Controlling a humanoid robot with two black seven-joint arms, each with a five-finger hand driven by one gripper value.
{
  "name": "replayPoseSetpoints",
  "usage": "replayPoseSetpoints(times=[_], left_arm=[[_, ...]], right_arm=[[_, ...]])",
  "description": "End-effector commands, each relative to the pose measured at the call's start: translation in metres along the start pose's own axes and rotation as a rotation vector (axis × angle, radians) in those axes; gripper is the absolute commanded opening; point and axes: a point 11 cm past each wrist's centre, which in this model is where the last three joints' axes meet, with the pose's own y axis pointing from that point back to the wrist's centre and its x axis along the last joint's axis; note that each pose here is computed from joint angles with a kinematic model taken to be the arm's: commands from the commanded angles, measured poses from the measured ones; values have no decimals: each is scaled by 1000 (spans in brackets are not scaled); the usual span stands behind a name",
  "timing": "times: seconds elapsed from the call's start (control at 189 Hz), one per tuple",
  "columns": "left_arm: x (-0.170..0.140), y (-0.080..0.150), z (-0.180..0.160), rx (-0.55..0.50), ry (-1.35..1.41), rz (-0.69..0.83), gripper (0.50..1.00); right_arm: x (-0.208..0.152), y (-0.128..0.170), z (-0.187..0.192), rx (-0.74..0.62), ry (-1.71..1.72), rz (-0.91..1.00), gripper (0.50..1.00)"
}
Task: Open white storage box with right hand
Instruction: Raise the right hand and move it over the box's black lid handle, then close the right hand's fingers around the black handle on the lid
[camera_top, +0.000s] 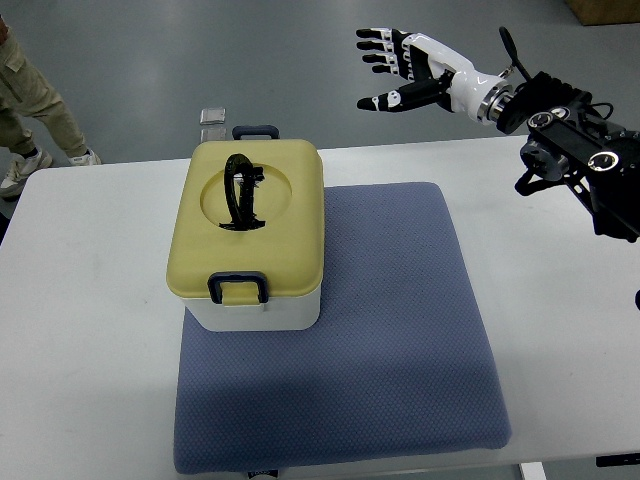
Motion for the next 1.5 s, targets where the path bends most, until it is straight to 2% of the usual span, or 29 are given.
replayPoseSetpoints(times=[0.0, 0.27, 0.423, 0.831, 0.947, 1.497], left_arm=[[0, 0, 0, 0, 1, 0, 1000], [0, 0, 0, 0, -1, 0, 1000], [0, 0, 0, 0, -2, 0, 1000], [0, 0, 0, 0, -1, 0, 1000], [0, 0, 0, 0, -1, 0, 1000], [0, 0, 0, 0, 1, 0, 1000]], right_arm=[[-14, -13, -29, 35, 137, -89, 913], [-47, -44, -104, 126, 394, -271, 909], [-63, -50, -127, 142, 566, -361, 907], [-122, -61, -126, 184, 887, -586, 893], [-129, -63, -128, 183, 932, -611, 889], [-144, -69, -127, 126, 1205, -725, 805]])
